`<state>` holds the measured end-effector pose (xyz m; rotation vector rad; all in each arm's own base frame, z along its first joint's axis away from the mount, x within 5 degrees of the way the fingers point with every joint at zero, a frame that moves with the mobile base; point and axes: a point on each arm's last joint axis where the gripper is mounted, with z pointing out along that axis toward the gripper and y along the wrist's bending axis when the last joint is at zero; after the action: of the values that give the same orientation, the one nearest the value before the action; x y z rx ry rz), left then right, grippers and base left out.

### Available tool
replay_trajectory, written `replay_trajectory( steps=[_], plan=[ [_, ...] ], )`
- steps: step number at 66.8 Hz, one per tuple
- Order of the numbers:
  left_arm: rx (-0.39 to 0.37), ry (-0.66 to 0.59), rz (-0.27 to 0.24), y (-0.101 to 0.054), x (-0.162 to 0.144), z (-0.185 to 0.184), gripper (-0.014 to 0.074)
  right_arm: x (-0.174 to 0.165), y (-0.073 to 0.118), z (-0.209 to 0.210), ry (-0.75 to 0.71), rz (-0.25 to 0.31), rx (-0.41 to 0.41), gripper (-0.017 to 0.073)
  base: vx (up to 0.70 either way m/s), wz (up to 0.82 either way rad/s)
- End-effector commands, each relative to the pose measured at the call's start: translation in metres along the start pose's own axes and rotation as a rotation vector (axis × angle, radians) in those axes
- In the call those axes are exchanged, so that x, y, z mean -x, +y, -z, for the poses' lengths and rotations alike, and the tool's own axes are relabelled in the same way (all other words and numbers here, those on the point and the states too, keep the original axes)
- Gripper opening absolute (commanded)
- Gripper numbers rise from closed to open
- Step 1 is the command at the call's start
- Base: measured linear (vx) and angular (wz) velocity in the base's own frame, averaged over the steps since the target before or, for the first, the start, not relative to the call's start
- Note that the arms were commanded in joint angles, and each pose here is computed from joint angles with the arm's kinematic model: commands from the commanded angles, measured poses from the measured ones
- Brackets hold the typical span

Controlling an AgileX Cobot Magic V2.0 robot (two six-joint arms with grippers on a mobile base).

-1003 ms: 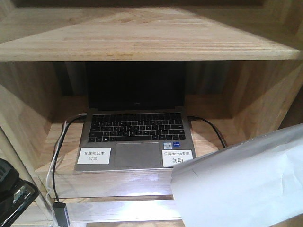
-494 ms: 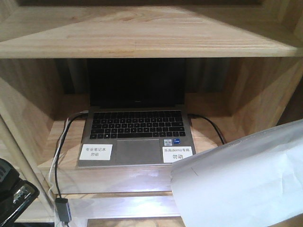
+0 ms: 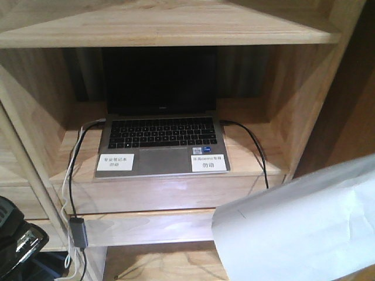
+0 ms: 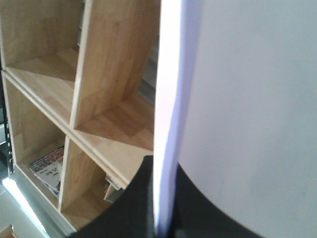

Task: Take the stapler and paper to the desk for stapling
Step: 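Drive the base away from the shelf toward the wooden desk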

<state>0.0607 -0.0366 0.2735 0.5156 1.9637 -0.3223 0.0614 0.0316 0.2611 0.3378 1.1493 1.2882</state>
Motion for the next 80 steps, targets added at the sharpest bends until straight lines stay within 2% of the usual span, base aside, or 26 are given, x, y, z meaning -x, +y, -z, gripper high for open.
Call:
replay_trajectory(
  steps=[1, 39, 80],
  plan=[
    [0.02, -0.132, 0.018, 0.0017, 0.0193, 0.0055, -0.0007, 0.0047, 0.0112, -0.0036, -0.019, 0.015, 0.075, -0.0002, -0.14, -0.03],
    [0.02, -0.132, 0.018, 0.0017, 0.0193, 0.0055, -0.0007, 0.0047, 0.0112, -0.0036, -0.019, 0.015, 0.075, -0.0002, -0.09, 0.16],
    [0.019, -0.132, 0.017, 0.0017, 0.0192, 0.0055, -0.0007, 0.0049, 0.0119, -0.0035, -0.021, 0.015, 0.083, -0.0002, -0.04, 0.59]
  ],
)
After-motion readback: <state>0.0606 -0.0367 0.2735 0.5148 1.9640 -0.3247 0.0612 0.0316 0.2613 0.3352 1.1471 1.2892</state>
